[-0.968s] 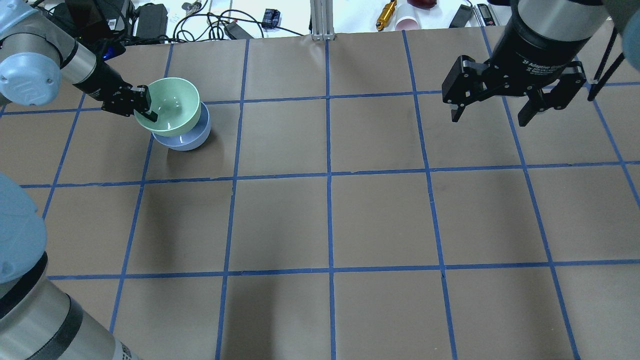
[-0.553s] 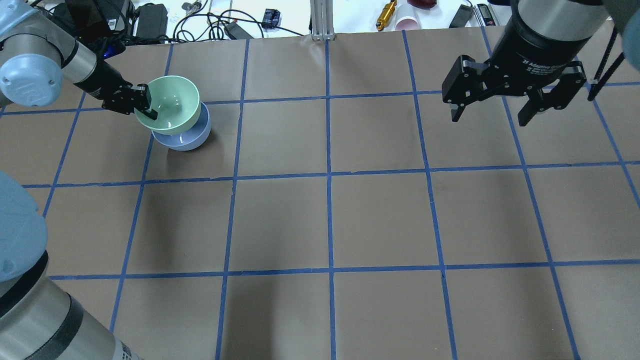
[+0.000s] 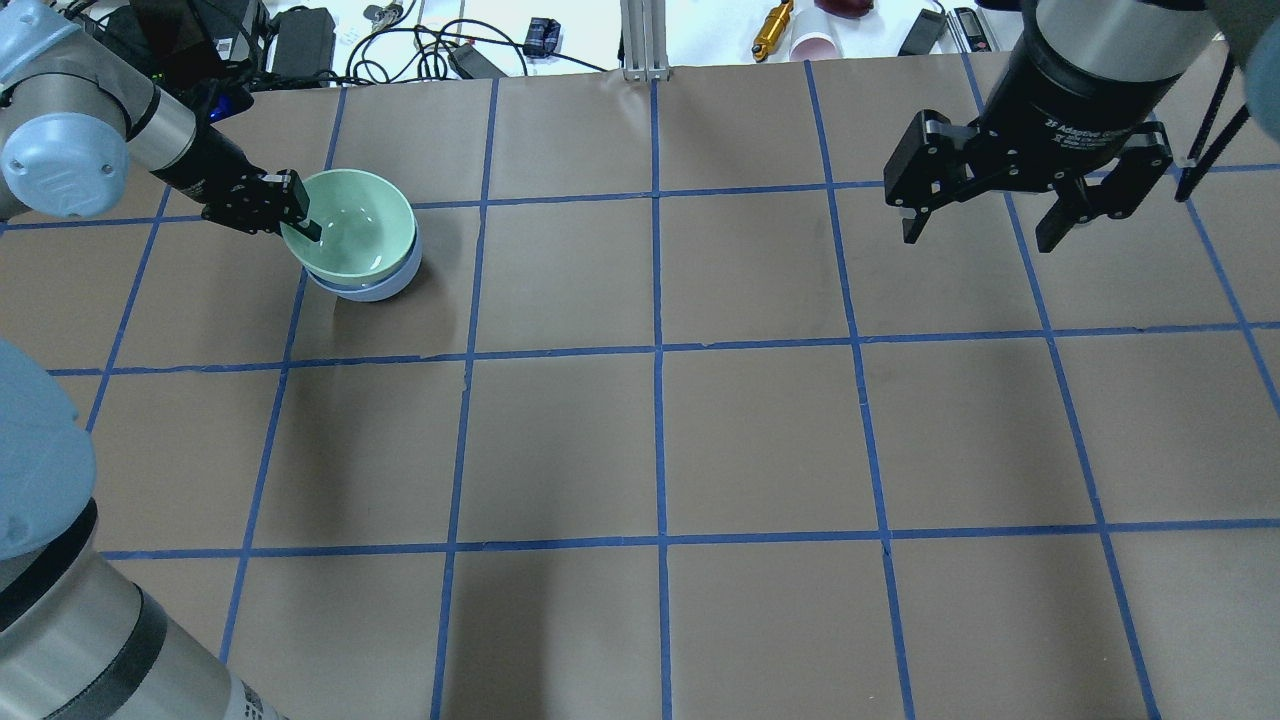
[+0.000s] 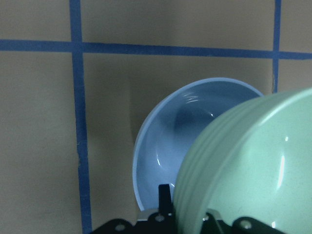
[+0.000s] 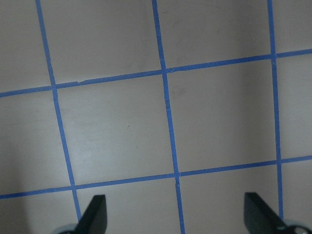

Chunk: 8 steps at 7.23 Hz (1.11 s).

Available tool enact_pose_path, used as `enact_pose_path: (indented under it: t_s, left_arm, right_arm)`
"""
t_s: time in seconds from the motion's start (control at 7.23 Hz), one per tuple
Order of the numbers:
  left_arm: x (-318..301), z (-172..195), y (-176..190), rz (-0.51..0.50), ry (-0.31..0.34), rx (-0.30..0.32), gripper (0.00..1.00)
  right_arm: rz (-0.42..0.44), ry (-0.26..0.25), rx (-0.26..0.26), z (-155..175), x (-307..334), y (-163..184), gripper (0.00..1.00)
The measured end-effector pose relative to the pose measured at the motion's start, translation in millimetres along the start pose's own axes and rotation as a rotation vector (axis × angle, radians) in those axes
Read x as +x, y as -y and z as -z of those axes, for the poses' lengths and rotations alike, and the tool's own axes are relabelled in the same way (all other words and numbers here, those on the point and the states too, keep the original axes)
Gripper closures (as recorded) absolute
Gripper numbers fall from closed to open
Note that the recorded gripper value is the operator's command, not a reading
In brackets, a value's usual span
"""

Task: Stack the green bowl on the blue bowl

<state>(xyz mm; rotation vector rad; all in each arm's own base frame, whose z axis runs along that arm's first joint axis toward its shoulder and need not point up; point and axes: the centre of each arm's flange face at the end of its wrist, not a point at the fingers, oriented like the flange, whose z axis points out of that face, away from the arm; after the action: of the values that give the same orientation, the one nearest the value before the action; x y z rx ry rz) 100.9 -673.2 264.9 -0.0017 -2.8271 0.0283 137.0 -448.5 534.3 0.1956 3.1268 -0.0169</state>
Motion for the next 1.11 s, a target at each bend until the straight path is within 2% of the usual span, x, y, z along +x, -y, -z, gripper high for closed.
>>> enact_pose_path:
  t_s: [0.41,0.69,0.83,1.11]
  left_arm:
    - [2.9,7.0,-0.3,0.001,0.003,0.005,0.00]
    - [27.6,32.4,-4.2,-0.006,0.022,0.010,0.00]
    - [48.7,49.3,-8.6,0.000,0.067,-0.011,0.00]
    - [106.8,84.0,-28.4,-0.003,0.216,-0.067,0.00]
  right_arm:
    - [0.000,0.000,0.000,0.0,0.0,0.0,0.00]
    - [0.000,0.000,0.000,0.0,0.0,0.0,0.00]
    - [0.000,0.000,0.000,0.0,0.0,0.0,0.00]
    - [0.000,0.000,-0.001,-0.4,0.0,-0.1,0.00]
